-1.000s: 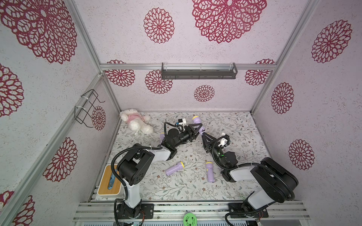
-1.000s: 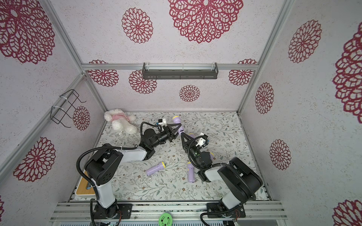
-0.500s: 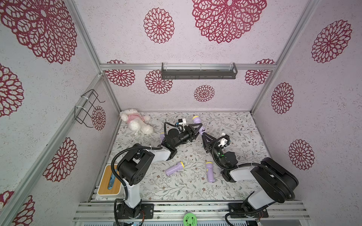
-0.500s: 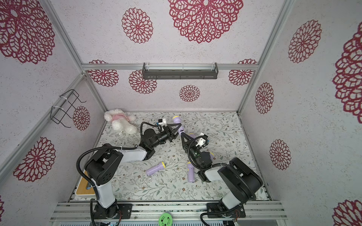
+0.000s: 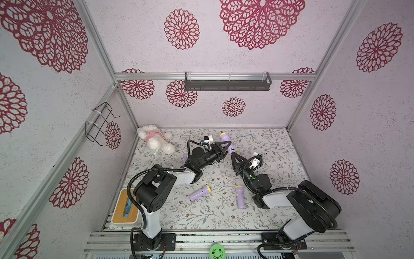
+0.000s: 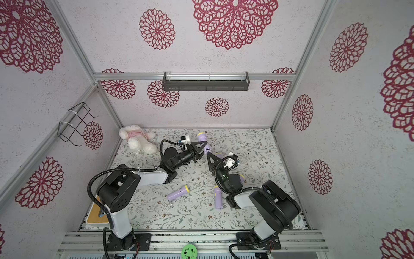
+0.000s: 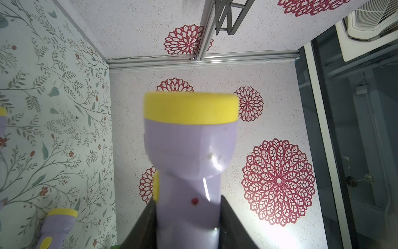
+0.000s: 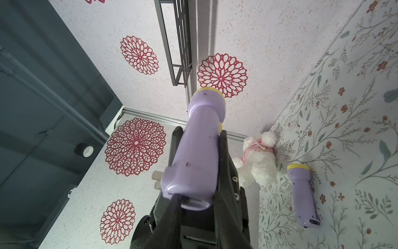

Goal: Close the plug at the bottom of the flashlight
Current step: Close the plug of the flashlight.

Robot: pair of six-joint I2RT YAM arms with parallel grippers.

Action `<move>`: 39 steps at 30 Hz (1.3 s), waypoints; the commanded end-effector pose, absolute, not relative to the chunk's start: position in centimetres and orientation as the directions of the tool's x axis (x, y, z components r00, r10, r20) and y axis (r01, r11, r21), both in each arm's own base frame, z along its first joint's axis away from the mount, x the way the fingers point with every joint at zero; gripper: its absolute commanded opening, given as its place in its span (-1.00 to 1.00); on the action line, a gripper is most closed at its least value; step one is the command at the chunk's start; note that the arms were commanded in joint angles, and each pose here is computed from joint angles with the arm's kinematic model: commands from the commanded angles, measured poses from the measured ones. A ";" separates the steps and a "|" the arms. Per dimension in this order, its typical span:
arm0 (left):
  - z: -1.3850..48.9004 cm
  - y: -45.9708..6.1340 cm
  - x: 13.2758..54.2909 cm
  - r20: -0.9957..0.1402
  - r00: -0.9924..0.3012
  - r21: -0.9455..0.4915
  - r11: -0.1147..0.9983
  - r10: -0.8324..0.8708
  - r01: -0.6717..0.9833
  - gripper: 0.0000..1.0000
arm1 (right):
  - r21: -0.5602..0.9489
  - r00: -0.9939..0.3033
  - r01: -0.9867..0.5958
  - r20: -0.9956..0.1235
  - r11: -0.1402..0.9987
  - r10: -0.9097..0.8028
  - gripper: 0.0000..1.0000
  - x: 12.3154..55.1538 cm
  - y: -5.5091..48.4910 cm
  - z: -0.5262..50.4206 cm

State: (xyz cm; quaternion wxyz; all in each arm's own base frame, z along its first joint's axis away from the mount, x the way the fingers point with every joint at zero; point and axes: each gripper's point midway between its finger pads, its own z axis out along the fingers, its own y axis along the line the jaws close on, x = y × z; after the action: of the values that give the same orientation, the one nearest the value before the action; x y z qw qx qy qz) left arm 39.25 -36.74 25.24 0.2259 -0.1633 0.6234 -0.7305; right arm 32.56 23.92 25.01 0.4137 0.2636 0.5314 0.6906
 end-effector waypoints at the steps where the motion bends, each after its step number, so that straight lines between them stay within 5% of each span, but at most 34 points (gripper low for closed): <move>1: 27.4 -37.2 37.6 -0.066 -0.864 -0.973 -0.161 -0.498 0.168 -1.00 | 0.899 -0.503 -0.400 -0.054 -0.177 0.863 -0.48 31.4 22.9 28.9; 21: 29.4 -36.4 37.9 -0.088 -0.852 -0.960 -0.184 -0.517 0.211 -1.00 | 0.939 -0.477 -0.302 0.002 -0.166 0.879 -0.70 32.1 22.2 25.3; 39: 29.2 -34.2 38.6 -0.083 -0.825 -0.961 -0.175 -0.558 0.215 -1.00 | 0.938 -0.451 -0.330 -0.057 -0.107 0.891 -0.48 31.4 21.8 26.5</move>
State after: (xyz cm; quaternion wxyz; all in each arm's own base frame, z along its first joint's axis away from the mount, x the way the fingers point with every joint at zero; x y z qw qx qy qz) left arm 39.15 -35.31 25.94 0.2362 -0.1643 0.6191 -0.7307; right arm 32.27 22.73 23.48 0.4132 0.2969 0.5330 0.6760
